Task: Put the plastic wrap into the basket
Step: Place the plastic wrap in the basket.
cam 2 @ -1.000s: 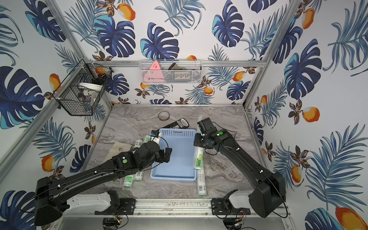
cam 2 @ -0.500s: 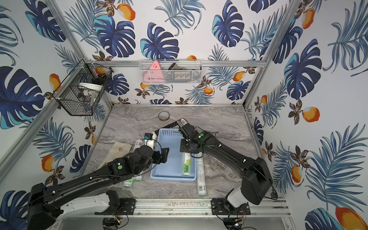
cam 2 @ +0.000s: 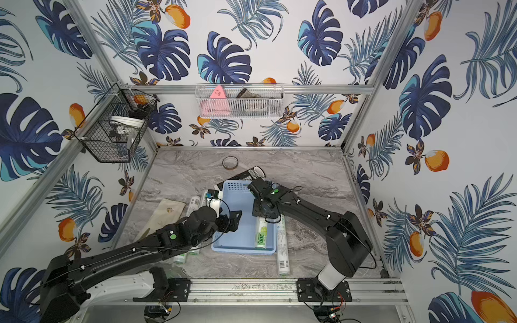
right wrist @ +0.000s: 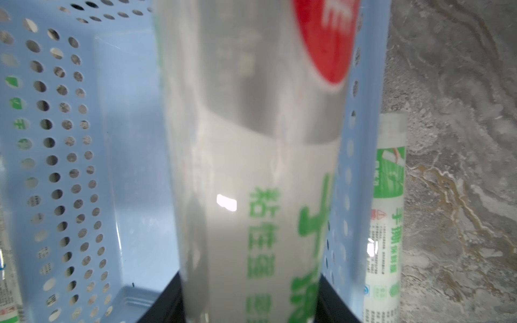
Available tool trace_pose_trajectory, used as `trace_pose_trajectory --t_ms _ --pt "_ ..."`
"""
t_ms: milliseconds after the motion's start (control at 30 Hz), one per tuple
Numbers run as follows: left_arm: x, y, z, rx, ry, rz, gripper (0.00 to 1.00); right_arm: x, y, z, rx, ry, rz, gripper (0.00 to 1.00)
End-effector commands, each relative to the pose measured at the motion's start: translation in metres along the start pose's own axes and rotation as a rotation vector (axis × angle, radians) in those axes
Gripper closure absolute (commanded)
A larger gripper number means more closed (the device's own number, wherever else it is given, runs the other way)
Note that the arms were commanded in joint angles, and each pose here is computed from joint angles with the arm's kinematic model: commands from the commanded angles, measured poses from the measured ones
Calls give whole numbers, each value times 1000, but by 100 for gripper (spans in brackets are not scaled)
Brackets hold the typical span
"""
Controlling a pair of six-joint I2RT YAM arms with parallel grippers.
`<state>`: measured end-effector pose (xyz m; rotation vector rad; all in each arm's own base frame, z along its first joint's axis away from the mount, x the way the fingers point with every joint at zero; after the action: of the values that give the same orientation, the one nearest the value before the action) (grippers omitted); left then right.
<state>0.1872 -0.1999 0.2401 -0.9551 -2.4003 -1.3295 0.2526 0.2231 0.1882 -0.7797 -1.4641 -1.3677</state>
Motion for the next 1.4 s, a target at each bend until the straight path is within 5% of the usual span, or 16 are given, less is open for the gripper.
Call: trace_pose_trajectory --t_ms 0,267,433,1100,1367 --pt "-4 -1 -11 -35 -55 41 1 -3 5 1 -9 -14 -31 58" --pt "-19 -8 -13 -41 -10 98 1 -19 4 -2 10 -95 6 59" --pt "-12 -5 9 46 121 0 1 -31 5 -1 32 -131 40 59" --pt "-8 -5 4 35 75 37 1 -81 -3 -5 109 -288 169 52" --pt "-2 -2 3 36 56 25 1 -72 -1 -6 132 -320 151 38"
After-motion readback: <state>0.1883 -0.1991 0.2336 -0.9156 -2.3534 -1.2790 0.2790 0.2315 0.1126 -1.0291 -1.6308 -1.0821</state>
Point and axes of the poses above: each gripper's point midway between its finger pads, its own x axis back along the fingers, its own z axis along the line the jaws close on, y = z × x, the point moved 9 cm from there along x, back along the fingers, and after that the axes turned 15 degrees about x, right-handed, at the moved point
